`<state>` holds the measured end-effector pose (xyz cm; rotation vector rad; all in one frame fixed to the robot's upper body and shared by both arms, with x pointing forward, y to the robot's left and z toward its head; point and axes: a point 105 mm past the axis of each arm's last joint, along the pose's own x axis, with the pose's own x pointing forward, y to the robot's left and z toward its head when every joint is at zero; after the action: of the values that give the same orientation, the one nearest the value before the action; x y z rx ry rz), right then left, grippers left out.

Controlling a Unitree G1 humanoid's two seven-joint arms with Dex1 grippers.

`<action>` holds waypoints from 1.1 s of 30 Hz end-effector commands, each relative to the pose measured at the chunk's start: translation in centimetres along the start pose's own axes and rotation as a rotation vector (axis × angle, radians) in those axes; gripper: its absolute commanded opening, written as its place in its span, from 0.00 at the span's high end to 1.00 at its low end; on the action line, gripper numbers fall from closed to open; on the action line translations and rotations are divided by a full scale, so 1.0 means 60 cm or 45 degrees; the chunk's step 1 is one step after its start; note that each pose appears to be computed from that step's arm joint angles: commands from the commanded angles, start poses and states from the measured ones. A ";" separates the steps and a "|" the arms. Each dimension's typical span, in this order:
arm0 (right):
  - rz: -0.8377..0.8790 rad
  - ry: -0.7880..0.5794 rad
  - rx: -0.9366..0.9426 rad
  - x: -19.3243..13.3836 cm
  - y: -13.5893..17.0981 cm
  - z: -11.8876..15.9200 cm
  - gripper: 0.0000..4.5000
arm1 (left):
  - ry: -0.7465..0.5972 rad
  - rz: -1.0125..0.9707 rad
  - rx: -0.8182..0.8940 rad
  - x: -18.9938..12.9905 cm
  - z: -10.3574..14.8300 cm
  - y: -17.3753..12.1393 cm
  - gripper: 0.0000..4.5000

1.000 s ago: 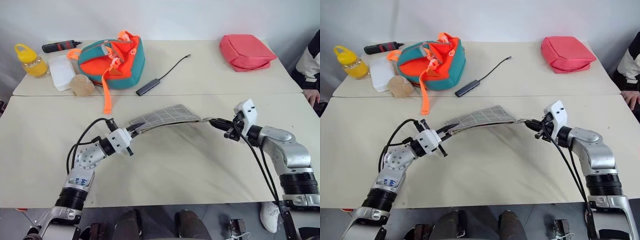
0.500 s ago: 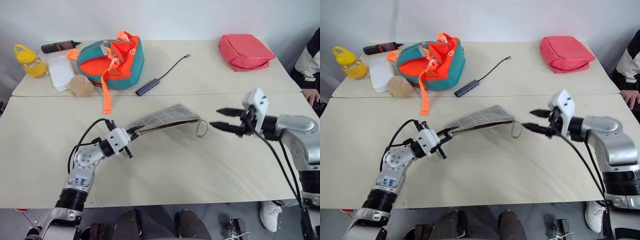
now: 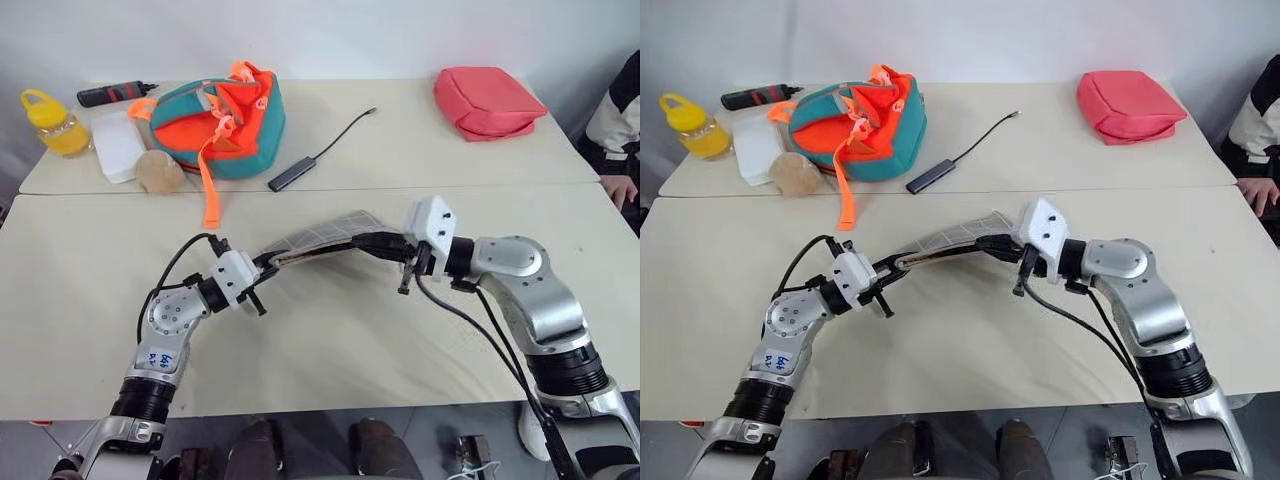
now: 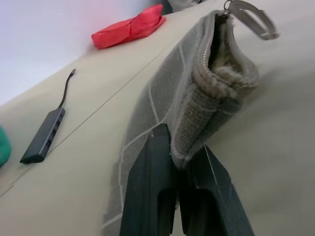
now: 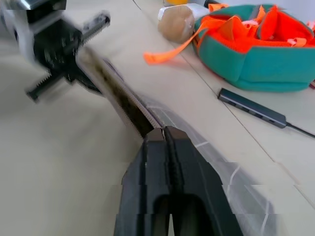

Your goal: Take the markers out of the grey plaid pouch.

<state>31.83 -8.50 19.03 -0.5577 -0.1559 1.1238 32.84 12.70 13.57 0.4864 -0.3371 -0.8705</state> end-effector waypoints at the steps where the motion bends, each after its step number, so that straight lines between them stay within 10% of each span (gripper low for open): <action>1: -0.024 0.069 -0.086 -0.006 -0.003 -0.023 1.00 | -0.063 0.020 0.023 0.001 0.022 0.002 1.00; 33: 0.002 -0.052 -0.055 -0.007 -0.007 0.006 1.00 | -0.069 -0.017 0.053 0.020 0.026 -0.016 1.00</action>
<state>32.58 -9.36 18.00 -0.5944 -0.1357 1.1199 32.45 11.40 13.24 0.4923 -0.3437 -0.8886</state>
